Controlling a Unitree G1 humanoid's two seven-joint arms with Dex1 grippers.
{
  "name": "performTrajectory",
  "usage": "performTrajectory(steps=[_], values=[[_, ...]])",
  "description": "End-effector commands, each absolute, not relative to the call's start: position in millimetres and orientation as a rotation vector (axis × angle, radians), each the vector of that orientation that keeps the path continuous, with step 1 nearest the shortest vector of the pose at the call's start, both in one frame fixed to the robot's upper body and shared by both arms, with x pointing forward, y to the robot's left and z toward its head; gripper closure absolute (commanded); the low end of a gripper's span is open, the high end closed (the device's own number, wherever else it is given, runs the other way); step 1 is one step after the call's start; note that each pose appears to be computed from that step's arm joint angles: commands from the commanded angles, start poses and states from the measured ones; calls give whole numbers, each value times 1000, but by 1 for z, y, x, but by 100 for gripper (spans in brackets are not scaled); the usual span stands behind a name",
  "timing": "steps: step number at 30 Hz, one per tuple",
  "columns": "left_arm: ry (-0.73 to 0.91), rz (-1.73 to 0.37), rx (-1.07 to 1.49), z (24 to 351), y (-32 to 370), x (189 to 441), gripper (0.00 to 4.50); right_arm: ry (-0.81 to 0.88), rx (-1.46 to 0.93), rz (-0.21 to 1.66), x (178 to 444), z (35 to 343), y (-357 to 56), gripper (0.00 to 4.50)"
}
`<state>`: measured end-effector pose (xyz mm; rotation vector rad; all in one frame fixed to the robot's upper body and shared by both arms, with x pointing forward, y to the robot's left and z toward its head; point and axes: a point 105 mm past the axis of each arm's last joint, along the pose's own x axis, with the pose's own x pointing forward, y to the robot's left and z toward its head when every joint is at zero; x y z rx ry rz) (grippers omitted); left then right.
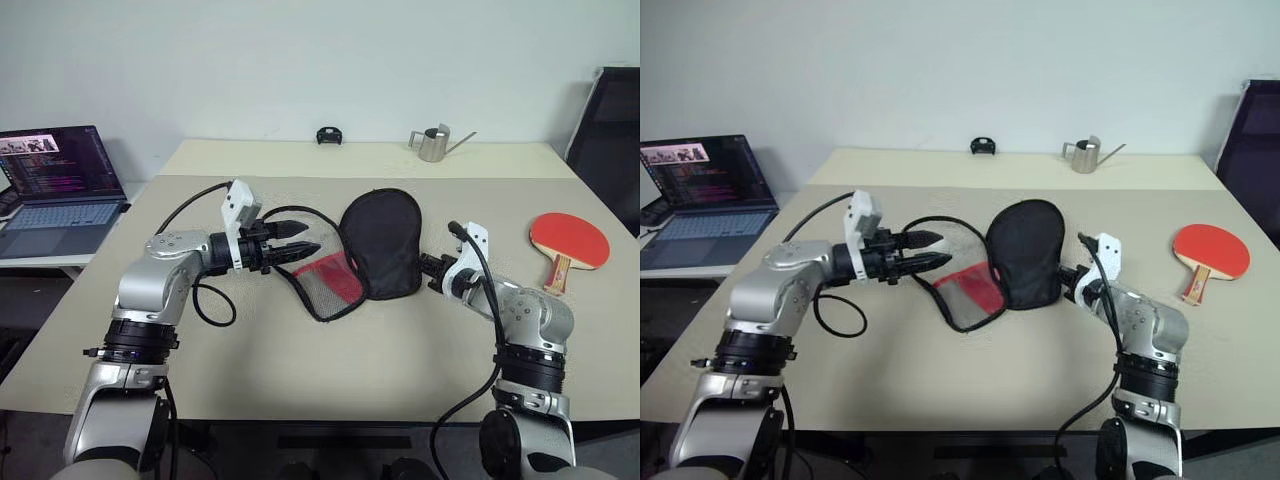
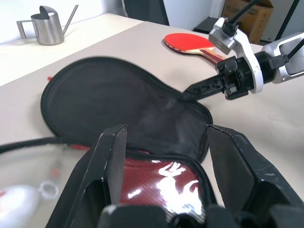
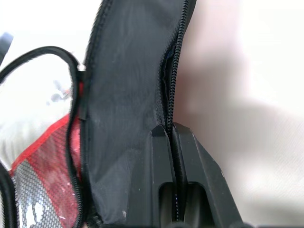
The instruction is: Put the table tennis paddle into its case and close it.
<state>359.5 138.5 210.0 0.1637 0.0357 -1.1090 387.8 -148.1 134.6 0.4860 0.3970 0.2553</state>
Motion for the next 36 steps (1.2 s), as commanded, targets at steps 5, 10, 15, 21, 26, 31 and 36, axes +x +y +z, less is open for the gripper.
performTrajectory(steps=[5, 10, 15, 21, 26, 31, 36], values=[[-18, -1137, 203, 225, 132, 361, 162, 306, 511, 179, 396, 151, -163, 446], [-19, -1166, 203, 224, 124, 360, 162, 295, 494, 132, 395, 152, -177, 446], [-25, -1190, 200, 224, 116, 360, 162, 286, 488, 93, 392, 153, -190, 446], [-32, -1218, 198, 225, 108, 361, 162, 290, 474, 64, 382, 152, -203, 446], [-45, -1231, 197, 227, 103, 363, 162, 303, 459, 48, 376, 150, -211, 446], [-57, -1232, 201, 230, 101, 365, 162, 321, 429, 43, 373, 150, -219, 446], [-61, -1228, 206, 230, 101, 367, 162, 336, 409, 37, 371, 150, -227, 446]])
